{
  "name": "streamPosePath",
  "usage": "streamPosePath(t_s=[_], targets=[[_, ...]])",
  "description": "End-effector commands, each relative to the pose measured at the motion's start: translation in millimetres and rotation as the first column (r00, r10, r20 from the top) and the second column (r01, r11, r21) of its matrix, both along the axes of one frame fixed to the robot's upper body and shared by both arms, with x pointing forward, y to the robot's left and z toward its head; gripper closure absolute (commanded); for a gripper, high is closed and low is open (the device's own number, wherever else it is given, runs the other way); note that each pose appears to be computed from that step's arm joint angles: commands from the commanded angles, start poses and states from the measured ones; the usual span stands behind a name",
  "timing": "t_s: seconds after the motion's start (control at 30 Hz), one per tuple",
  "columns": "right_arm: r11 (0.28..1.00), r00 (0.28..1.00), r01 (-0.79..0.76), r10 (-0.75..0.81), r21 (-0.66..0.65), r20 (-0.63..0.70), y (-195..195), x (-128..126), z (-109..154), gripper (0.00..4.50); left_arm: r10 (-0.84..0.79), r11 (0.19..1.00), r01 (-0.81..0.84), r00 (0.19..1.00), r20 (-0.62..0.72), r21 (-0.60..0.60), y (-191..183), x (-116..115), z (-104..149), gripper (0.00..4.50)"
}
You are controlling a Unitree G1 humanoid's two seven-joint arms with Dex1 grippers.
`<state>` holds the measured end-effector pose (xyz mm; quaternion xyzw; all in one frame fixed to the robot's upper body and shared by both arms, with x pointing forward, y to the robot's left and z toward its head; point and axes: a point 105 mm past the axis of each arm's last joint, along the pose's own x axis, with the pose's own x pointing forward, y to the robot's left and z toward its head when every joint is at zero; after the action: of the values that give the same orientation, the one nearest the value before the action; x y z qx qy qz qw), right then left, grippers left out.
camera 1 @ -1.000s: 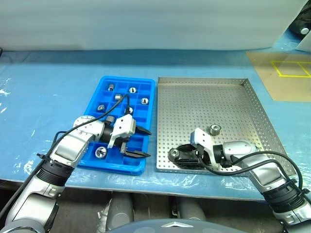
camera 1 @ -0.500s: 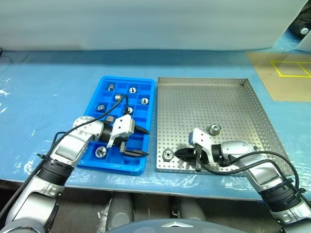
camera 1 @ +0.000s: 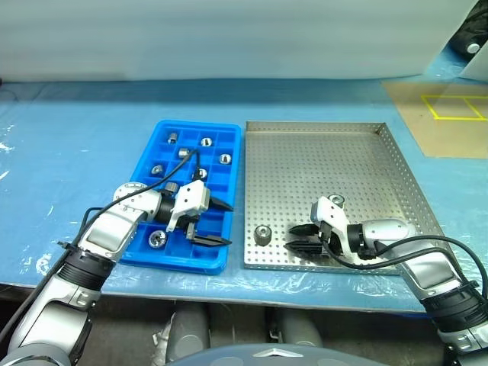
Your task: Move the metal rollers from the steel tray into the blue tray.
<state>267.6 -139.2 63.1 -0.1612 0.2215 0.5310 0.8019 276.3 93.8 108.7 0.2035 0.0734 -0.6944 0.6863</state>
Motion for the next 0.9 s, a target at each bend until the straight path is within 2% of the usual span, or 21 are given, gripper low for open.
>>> streamPosePath(t_s=[0.03, 0.1, 0.3, 0.4, 0.5, 0.73, 0.9], targets=[[0.999, 0.993, 0.053, -0.051, -0.01, 0.104, 3, 19, 11, 2.1, -0.002, 1.0, 0.002, 0.999, 0.042, 0.0, 3, 3, 6, 0.54], [1.0, 0.997, -0.006, 0.008, -0.024, 0.078, 8, 12, 8, 1.45, -0.001, 1.0, 0.001, 0.999, 0.042, 0.002, 4, 2, 4, 0.54], [0.998, 0.997, -0.06, 0.06, -0.001, 0.041, 10, 3, 8, 1.45, 0.002, 1.0, -0.002, 0.999, 0.043, 0.005, 5, 1, 3, 0.54], [0.999, 0.999, -0.046, 0.045, 0.024, 0.029, 6, 5, 13, 0.91, 0.006, 1.0, -0.006, 0.999, 0.042, 0.008, 6, 1, 1, 0.54], [1.0, 0.999, -0.022, 0.022, 0.007, 0.023, 4, 9, 13, 0.02, 0.006, 1.0, -0.007, 0.999, 0.042, 0.01, 6, 1, 1, 0.54], [0.993, 0.993, -0.116, 0.116, 0.015, -0.005, 17, -4, 10, 0.02, 0.002, 1.0, -0.003, 0.999, 0.049, 0.021, 7, 2, 1, 0.54], [0.988, 0.988, -0.155, 0.155, 0.026, 0.024, 32, -2, 9, 0.02, 0.0, 1.0, -0.002, 0.999, 0.048, 0.026, 7, 2, 1, 0.54]])
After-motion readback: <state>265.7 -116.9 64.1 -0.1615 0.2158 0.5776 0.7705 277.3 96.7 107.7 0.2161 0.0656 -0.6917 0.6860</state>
